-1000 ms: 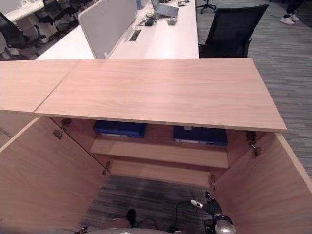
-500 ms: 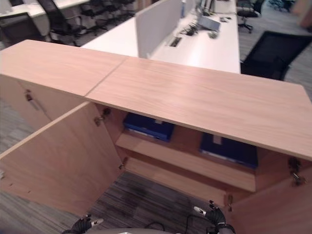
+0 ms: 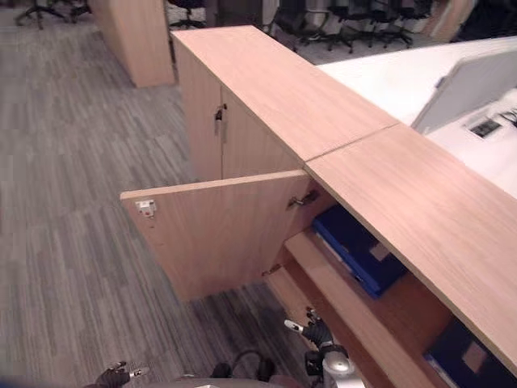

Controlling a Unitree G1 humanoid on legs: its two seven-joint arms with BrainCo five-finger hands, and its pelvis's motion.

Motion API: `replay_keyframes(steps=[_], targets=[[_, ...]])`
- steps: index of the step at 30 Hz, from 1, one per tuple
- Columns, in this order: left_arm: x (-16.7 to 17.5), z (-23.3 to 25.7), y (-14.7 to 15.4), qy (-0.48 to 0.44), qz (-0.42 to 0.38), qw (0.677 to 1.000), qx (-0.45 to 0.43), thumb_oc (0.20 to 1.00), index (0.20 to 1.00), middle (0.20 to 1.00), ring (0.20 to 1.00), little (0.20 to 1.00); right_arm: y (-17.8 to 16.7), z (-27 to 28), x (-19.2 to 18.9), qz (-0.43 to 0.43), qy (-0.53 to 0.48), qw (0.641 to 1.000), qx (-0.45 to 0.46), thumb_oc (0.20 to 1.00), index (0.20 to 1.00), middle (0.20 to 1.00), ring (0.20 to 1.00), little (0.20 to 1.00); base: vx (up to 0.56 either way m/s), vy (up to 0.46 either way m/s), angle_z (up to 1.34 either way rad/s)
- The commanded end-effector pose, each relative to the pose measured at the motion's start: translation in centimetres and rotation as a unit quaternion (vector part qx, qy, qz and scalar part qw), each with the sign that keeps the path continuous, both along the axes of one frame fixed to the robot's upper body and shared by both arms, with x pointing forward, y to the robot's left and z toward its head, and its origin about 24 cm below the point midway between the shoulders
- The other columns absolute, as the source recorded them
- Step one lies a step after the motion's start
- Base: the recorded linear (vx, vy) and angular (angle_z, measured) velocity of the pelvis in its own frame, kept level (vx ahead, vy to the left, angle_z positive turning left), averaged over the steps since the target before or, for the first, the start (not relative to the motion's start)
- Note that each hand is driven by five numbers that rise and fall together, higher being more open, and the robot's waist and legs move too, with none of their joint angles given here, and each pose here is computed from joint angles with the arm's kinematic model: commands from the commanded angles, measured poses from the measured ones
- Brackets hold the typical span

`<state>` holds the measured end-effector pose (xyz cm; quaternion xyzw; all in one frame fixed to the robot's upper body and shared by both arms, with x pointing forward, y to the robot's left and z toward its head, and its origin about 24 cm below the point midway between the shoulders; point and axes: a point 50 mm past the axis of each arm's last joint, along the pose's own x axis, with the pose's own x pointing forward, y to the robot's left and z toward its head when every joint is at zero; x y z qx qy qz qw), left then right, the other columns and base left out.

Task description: Put the empty folder in the office cabinet

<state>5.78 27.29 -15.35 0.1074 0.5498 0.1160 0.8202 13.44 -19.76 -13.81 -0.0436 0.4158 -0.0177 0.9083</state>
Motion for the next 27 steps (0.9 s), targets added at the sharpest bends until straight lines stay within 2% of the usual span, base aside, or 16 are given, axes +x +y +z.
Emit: replay_keyframes(steps=[1, 6, 17, 24, 26, 27], targets=[[2.6, 0.7, 0.7, -0.05, 0.035, 0.998, 0.006, 1.0, 1.0, 1.0, 1.0, 1.0, -1.3, 1.2, 0.8, -0.021, -0.045, 0.999, 0.0, 1.0, 1.0, 1.0, 1.0, 1.0, 0.04, -0.056, 0.22], [4.2, 1.0, -0.2, -0.092, 0.034, 0.995, -0.007, 1.0, 1.0, 1.0, 1.0, 1.0, -1.8, 0.9, -0.1, -0.016, -0.032, 0.999, -0.013, 1.0, 1.0, 1.0, 1.0, 1.0, -0.01, -0.035, 0.51], [7.4, 2.5, -0.7, -0.181, 0.042, 0.982, -0.017, 1.0, 1.0, 1.0, 1.0, 1.0, -2.3, 0.7, -0.9, -0.017, -0.021, 0.999, -0.025, 1.0, 1.0, 1.0, 1.0, 1.0, 0.01, 0.002, -0.01], [11.2, 5.4, 1.0, -0.266, 0.029, 0.963, 0.01, 1.0, 1.0, 1.0, 1.0, 1.0, -2.6, 0.9, -0.9, 0.0, -0.022, 0.999, -0.033, 1.0, 1.0, 1.0, 1.0, 1.0, 0.02, 0.024, -0.13], [12.3, 6.4, 1.9, -0.284, 0.022, 0.958, 0.026, 1.0, 1.0, 1.0, 1.0, 1.0, -2.6, 1.0, -0.8, 0.01, -0.023, 0.999, -0.034, 1.0, 1.0, 1.0, 1.0, 1.0, 0.02, 0.03, -0.13], [13.9, 8.1, 3.2, -0.311, 0.016, 0.949, 0.046, 1.0, 1.0, 1.0, 1.0, 1.0, -2.7, 1.1, -0.6, 0.021, -0.026, 0.999, -0.034, 1.0, 1.0, 1.0, 1.0, 1.0, 0.01, 0.027, -0.19]])
